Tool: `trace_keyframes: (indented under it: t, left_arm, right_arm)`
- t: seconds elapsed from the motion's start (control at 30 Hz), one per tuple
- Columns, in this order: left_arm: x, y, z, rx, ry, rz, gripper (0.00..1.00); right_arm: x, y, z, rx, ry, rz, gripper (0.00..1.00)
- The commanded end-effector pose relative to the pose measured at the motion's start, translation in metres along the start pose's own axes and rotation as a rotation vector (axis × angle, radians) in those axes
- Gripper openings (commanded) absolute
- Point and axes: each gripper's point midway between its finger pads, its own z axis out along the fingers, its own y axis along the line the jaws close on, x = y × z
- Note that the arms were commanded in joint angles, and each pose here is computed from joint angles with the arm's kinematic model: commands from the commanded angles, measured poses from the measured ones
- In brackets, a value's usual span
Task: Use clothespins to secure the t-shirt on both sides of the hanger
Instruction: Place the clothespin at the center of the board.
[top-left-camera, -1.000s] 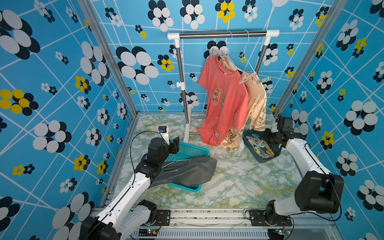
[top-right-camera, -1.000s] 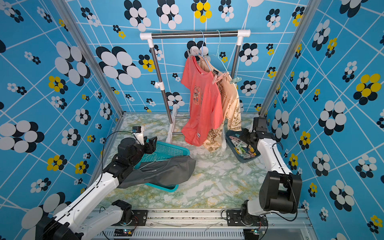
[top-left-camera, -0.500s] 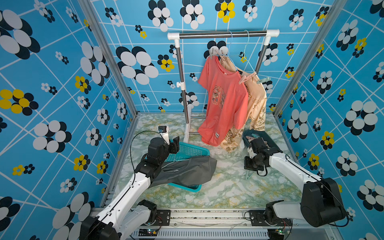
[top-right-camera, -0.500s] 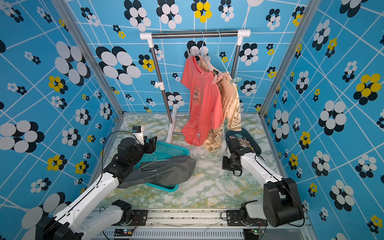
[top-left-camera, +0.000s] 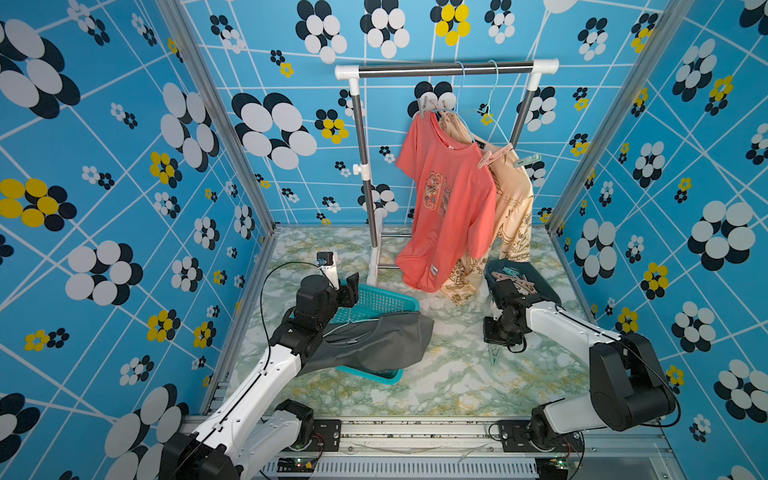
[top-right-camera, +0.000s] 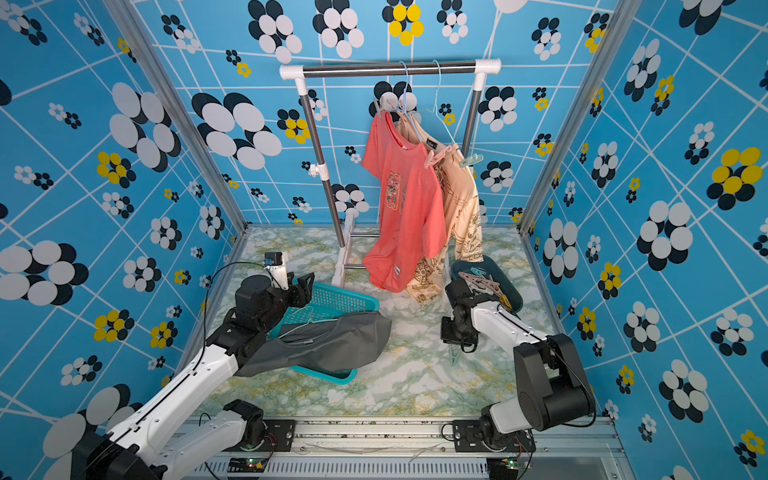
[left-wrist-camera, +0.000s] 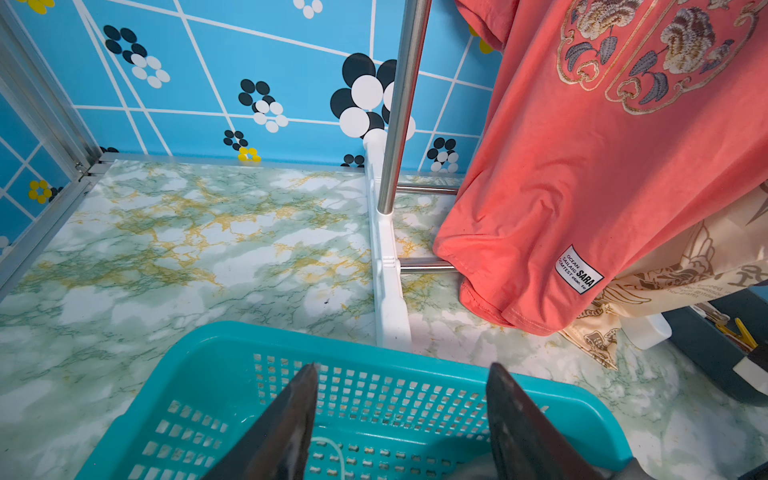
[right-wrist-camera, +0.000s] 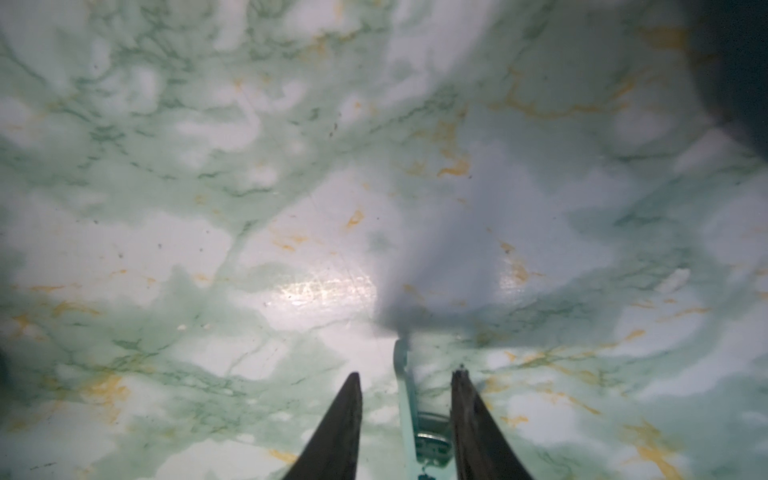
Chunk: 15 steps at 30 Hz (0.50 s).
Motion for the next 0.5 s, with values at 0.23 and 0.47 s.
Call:
trace_keyframes:
  t: [0.23, 0.47]
  left_arm:
    - [-0.007, -0.004, -0.008, 0.016, -0.042, -0.006, 0.66]
    - [-0.006, -0.005, -0.008, 0.016, -0.038, 0.000, 0.67]
  right_arm:
    - [0.029, -0.025, -0.011, 0.080, -0.010, 0.070, 0.49]
    - [0.034, -0.014, 0.009, 0.012, 0.012, 0.107, 0.48]
